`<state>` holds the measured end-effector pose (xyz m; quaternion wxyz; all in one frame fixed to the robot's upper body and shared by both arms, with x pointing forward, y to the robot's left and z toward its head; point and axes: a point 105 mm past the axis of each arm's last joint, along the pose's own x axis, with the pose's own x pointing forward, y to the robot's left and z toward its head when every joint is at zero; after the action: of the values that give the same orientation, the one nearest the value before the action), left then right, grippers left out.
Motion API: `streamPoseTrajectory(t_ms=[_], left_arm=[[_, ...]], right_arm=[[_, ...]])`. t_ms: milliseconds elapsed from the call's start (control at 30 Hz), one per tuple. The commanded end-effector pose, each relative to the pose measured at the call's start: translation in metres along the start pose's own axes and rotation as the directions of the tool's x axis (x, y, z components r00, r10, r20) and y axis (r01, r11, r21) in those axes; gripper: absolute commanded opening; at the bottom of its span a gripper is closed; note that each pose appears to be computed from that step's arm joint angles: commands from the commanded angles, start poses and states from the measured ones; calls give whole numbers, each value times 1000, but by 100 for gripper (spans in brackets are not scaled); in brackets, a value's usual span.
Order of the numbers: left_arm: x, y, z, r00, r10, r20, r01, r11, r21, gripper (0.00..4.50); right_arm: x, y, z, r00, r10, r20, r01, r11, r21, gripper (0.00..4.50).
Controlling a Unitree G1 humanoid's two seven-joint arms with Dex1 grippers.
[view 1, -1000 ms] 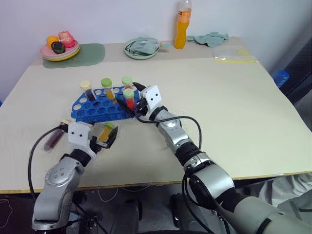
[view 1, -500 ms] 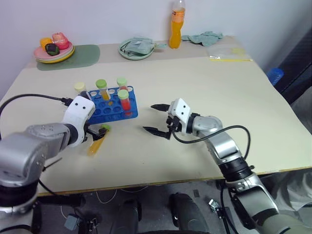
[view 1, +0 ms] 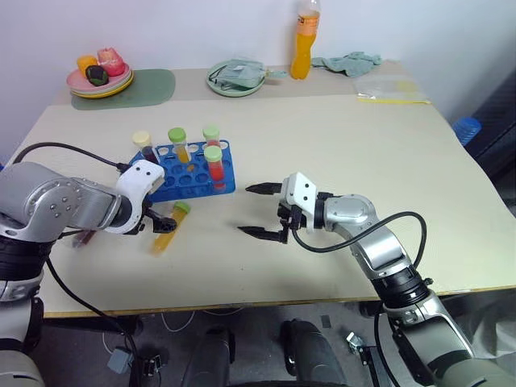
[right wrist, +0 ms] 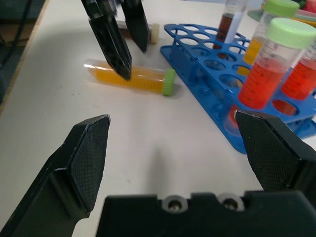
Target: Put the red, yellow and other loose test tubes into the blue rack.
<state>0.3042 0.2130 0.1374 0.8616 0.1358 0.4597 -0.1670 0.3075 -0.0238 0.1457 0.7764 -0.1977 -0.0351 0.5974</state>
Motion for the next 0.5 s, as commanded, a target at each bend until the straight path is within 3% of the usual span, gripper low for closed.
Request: streamPoseTrajectory(t_ms=[33, 267, 367, 500], left_arm=[[2, -6, 7, 1000, -12, 3, 12, 1000, -6, 450], [12, -8, 15, 1000, -3, 4, 3, 997, -72, 450], [15, -9, 15, 1000, 4, -3, -4, 996, -85, 372], [17, -12, 17, 1000, 3, -3, -3, 996, -93, 174]], right_arm=[[2, 6, 14, 999, 9, 49, -8, 1000, -23, 447], [3, 11, 9, 999, 11, 37, -10, 1000, -14, 447], [3, 14, 8, 999, 12, 35, -12, 1000, -12, 450], [4, 16, 8, 999, 13, 34, -12, 1000, -10, 450]])
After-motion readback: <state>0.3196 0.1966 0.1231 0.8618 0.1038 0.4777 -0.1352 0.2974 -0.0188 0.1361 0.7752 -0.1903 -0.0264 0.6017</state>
